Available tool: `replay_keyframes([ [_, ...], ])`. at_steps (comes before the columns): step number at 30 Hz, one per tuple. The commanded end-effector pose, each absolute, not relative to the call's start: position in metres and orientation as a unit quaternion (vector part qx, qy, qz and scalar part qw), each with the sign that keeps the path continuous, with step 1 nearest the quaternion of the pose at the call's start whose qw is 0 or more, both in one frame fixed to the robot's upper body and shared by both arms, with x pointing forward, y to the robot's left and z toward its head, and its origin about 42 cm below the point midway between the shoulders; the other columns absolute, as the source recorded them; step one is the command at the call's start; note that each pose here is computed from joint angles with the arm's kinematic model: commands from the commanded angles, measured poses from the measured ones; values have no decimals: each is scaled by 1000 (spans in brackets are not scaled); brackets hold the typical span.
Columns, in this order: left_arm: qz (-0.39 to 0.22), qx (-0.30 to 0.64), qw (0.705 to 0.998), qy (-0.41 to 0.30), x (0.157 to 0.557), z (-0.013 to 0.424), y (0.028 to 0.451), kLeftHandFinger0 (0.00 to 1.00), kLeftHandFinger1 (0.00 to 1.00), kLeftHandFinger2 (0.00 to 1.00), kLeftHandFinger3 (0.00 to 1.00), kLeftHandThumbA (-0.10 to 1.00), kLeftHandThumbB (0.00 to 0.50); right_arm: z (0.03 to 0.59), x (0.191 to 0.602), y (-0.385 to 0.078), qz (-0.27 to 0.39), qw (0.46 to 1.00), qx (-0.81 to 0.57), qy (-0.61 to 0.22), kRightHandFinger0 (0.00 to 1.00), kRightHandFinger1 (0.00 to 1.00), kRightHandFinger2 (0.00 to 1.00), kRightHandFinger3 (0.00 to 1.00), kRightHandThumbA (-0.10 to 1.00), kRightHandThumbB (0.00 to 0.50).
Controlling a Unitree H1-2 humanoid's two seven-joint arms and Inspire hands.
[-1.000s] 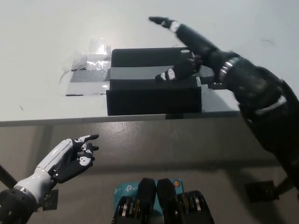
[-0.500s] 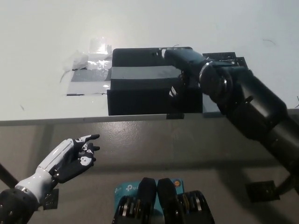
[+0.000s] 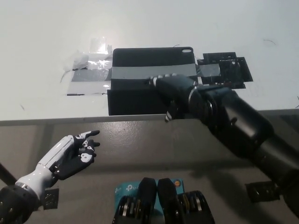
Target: The robot uses its right hand to pull the cover of a folded tablet cover kept in the middle of the desk
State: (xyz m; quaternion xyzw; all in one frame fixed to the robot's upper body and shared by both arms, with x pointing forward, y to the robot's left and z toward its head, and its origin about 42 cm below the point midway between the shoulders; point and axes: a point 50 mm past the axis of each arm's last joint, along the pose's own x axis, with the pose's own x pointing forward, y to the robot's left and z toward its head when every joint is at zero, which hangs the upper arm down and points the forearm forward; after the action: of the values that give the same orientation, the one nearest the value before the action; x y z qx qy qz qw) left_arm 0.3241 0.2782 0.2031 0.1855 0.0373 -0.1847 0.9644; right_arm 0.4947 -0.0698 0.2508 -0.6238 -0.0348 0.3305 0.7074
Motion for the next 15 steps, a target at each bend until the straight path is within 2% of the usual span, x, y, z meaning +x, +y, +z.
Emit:
replay_keyframes([
  [1, -186, 199, 962, 20, 327, 219, 281, 762, 855, 991, 1000, 1000, 53, 263, 494, -79, 330, 683, -650, -52, 1000, 1000, 1000, 1000, 1000, 500],
  [8, -181, 197, 963, 11, 329, 224, 281, 765, 843, 974, 1000, 1000, 62, 254, 497, -97, 298, 696, -653, -22, 1000, 1000, 1000, 1000, 1000, 500],
  [9, -181, 198, 963, 12, 329, 224, 282, 767, 843, 976, 1000, 1000, 53, 252, 496, -99, 288, 702, -651, -22, 1000, 1000, 1000, 1000, 1000, 490],
  [10, -182, 200, 963, 13, 330, 223, 282, 766, 843, 976, 1000, 1000, 47, 246, 495, -103, 280, 710, -646, -17, 1000, 1000, 1000, 1000, 1000, 447],
  [11, -182, 199, 963, 13, 330, 223, 282, 766, 845, 978, 1000, 1000, 45, 243, 494, -104, 276, 710, -647, -16, 1000, 1000, 1000, 1000, 1000, 427],
  [15, -183, 200, 963, 11, 334, 226, 281, 768, 847, 982, 1000, 1000, 54, 236, 495, -105, 273, 715, -644, -15, 1000, 1000, 1000, 1000, 1000, 393],
])
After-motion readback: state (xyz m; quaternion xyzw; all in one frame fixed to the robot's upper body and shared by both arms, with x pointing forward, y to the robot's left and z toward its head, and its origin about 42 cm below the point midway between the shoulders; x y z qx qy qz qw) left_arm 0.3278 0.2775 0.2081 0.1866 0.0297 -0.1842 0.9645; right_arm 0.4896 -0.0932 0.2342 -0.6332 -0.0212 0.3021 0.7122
